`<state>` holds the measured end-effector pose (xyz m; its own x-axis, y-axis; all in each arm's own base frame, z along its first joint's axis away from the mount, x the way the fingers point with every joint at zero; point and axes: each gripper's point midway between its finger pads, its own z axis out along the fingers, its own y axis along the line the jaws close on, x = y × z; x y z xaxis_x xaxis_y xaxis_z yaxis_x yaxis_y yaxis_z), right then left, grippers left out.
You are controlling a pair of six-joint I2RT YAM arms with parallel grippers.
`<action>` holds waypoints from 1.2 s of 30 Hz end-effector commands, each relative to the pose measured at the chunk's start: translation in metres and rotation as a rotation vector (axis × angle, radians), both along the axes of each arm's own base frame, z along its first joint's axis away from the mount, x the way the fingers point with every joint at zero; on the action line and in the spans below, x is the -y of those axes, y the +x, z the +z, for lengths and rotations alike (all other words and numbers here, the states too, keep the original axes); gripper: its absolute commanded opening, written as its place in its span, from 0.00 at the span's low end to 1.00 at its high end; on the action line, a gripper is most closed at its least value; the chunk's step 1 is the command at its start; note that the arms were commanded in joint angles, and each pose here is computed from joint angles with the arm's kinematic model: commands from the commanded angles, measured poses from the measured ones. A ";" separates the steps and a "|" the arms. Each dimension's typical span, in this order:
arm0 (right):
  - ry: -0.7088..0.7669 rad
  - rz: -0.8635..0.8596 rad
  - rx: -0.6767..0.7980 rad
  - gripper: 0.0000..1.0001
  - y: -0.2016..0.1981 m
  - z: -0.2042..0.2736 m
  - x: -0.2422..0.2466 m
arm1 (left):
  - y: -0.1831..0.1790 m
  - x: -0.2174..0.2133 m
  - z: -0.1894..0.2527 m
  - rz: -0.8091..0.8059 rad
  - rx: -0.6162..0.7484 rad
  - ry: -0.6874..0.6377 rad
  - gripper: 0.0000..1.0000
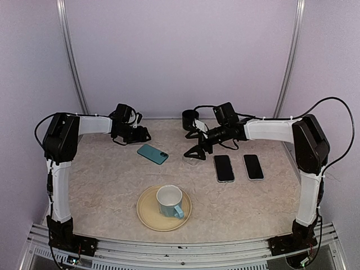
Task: Put the phone into the phone case
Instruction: Move the phone to the center of the board.
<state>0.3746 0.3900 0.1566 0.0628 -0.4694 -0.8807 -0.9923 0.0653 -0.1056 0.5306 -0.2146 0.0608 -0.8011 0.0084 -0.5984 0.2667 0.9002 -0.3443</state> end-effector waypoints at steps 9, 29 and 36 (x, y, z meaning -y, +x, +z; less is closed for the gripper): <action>-0.047 -0.032 0.043 1.00 0.011 -0.009 -0.003 | -0.035 0.016 -0.037 -0.024 -0.089 0.007 0.69; -0.163 -0.118 0.020 1.00 0.038 -0.070 -0.020 | -0.087 0.069 -0.035 -0.134 -0.129 -0.084 0.69; -0.204 -0.090 -0.011 1.00 0.037 -0.092 -0.035 | -0.093 0.083 -0.039 -0.159 -0.134 -0.079 0.69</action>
